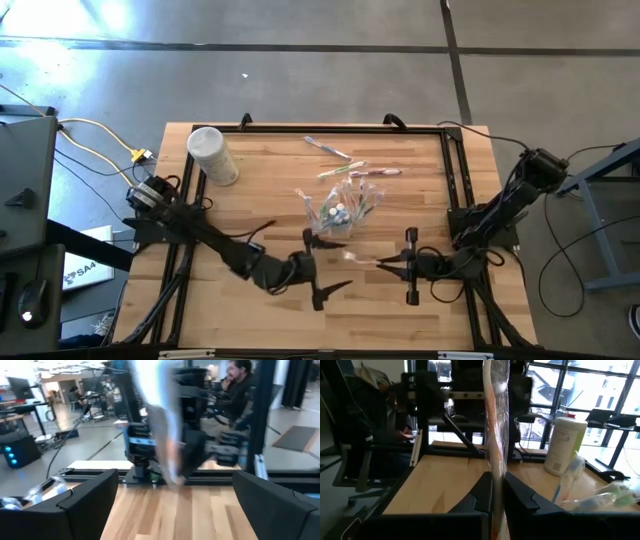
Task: Pick & Place toothbrushing station
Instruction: Put the orange toothbrush into the transparent organizer
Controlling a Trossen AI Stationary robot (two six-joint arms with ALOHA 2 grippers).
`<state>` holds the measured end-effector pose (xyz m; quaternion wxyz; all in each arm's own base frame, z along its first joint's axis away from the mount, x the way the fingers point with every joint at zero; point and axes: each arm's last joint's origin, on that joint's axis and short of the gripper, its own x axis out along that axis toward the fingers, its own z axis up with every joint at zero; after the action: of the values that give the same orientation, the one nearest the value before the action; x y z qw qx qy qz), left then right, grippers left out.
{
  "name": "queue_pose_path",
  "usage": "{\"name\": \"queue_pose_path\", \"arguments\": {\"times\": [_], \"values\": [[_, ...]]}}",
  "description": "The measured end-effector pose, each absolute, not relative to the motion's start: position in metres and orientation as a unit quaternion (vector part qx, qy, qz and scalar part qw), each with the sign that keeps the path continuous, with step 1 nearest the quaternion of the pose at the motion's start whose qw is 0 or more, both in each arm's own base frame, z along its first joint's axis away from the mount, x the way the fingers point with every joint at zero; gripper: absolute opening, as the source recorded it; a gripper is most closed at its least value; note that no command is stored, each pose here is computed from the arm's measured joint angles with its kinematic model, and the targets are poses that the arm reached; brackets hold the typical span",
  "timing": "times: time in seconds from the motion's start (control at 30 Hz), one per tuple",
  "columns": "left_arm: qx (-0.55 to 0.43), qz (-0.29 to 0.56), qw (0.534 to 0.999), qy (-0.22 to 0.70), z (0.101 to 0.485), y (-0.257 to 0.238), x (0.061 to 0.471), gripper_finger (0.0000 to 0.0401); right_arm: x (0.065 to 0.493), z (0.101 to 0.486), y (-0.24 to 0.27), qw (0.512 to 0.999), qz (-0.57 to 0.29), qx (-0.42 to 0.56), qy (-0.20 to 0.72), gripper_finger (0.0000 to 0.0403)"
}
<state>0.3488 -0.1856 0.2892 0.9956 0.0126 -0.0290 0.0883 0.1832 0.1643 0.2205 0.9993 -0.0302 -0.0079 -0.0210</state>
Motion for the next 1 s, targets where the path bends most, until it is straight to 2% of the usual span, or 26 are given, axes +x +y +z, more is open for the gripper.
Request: {"name": "queue_pose_path", "arguments": {"times": [0.13, 0.47, 0.63, 0.8, 1.0], "values": [[-0.004, 0.086, 0.996, -0.032, 0.289, -0.170, 0.358, 0.0385, 0.184, 0.219, 0.165, 1.000, -0.021, -0.019, -0.006, 0.0016], [-0.035, -0.005, 0.997, -0.062, 0.295, -0.148, 0.370, 0.0385, 0.185, 0.217, 0.163, 1.000, -0.025, -0.012, 0.002, 0.0015], [-0.033, -0.007, 0.997, -0.066, 0.296, -0.146, 0.372, 0.0385, 0.185, 0.217, 0.163, 1.000, -0.027, -0.006, 0.004, 0.0015], [-0.076, 0.011, 0.996, -0.045, 0.290, -0.134, 0.377, 0.0385, 0.185, 0.216, 0.163, 1.000, -0.027, -0.006, 0.004, 0.0015], [-0.100, -0.006, 0.993, -0.055, 0.291, -0.128, 0.380, 0.0385, 0.185, 0.215, 0.163, 1.000, -0.027, -0.007, 0.008, 0.0015]]}}
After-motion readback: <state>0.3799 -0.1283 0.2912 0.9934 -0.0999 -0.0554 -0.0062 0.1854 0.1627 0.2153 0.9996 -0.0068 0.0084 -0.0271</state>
